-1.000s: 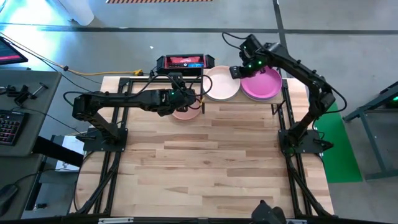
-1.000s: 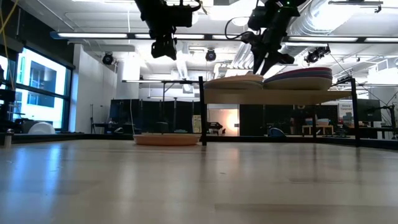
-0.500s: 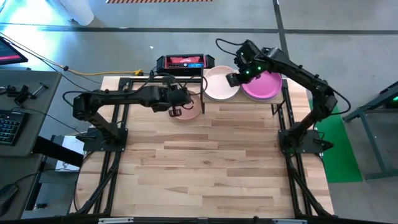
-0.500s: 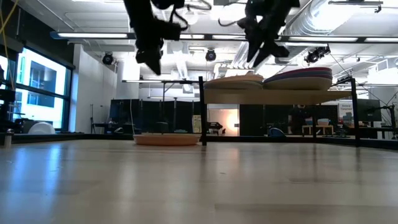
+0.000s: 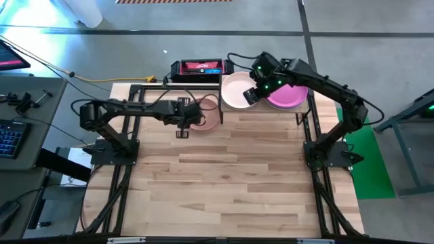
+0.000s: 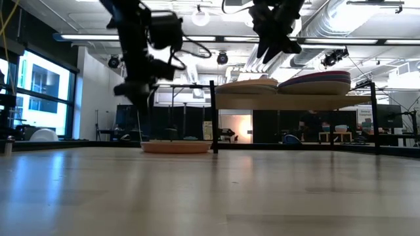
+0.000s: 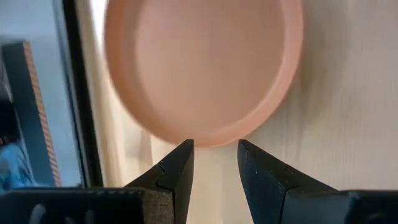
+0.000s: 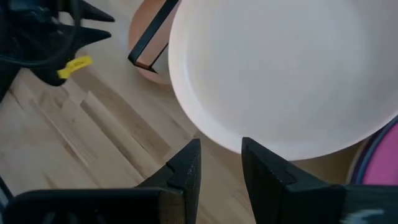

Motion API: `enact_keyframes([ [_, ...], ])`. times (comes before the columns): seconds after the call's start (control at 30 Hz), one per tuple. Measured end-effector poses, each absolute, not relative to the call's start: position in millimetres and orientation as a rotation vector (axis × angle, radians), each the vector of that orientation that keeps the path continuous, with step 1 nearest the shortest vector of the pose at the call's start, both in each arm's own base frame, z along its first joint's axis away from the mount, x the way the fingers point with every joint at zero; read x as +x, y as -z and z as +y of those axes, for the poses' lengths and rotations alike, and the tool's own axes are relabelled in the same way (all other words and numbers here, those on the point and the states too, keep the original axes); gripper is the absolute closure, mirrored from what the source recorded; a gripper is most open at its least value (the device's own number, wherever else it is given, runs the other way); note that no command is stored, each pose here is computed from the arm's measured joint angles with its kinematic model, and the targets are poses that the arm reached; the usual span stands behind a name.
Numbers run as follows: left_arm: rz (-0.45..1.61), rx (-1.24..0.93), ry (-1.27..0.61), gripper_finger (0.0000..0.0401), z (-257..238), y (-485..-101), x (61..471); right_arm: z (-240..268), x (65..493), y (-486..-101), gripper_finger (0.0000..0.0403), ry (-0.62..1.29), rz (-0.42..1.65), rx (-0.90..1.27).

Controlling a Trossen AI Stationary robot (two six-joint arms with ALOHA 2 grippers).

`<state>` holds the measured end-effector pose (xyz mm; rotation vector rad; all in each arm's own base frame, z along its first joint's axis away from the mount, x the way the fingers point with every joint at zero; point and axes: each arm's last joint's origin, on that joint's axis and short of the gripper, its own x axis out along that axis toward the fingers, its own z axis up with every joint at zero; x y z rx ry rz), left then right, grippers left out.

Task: Place and stack plates onto a shelf
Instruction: Stack the brown plate on top of the white plate on the shelf

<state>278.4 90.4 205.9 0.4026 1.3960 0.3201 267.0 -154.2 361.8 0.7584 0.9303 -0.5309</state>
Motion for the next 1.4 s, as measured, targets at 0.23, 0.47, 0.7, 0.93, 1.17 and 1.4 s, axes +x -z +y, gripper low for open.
enact_keyframes([
  [0.23, 1.389, 0.467, -0.172, 0.0286, 86, -177, 270, -151, 269, -362, 0.0308, 0.536, 0.935, 0.741],
  [0.47, 1.375, 0.533, -0.124, 0.0286, 86, -172, 270, -151, 269, -362, 0.0308, 0.547, 0.935, 0.736],
  [0.7, 1.363, 0.532, -0.045, 0.0286, 84, -171, 270, -151, 269, -362, 0.0308, 0.547, 0.935, 0.736],
  [0.93, 1.42, 0.559, 0.012, 0.0286, 85, -154, 275, -151, 269, -362, 0.0308, 0.547, 0.936, 0.736],
  [1.17, 1.474, 0.604, -0.042, 0.0286, 90, -135, 282, -151, 269, -362, 0.0308, 0.548, 0.936, 0.736],
  [1.4, 1.5, 0.616, -0.047, 0.0288, 90, -128, 284, -151, 269, -362, 0.0308, 0.548, 0.936, 0.735],
])
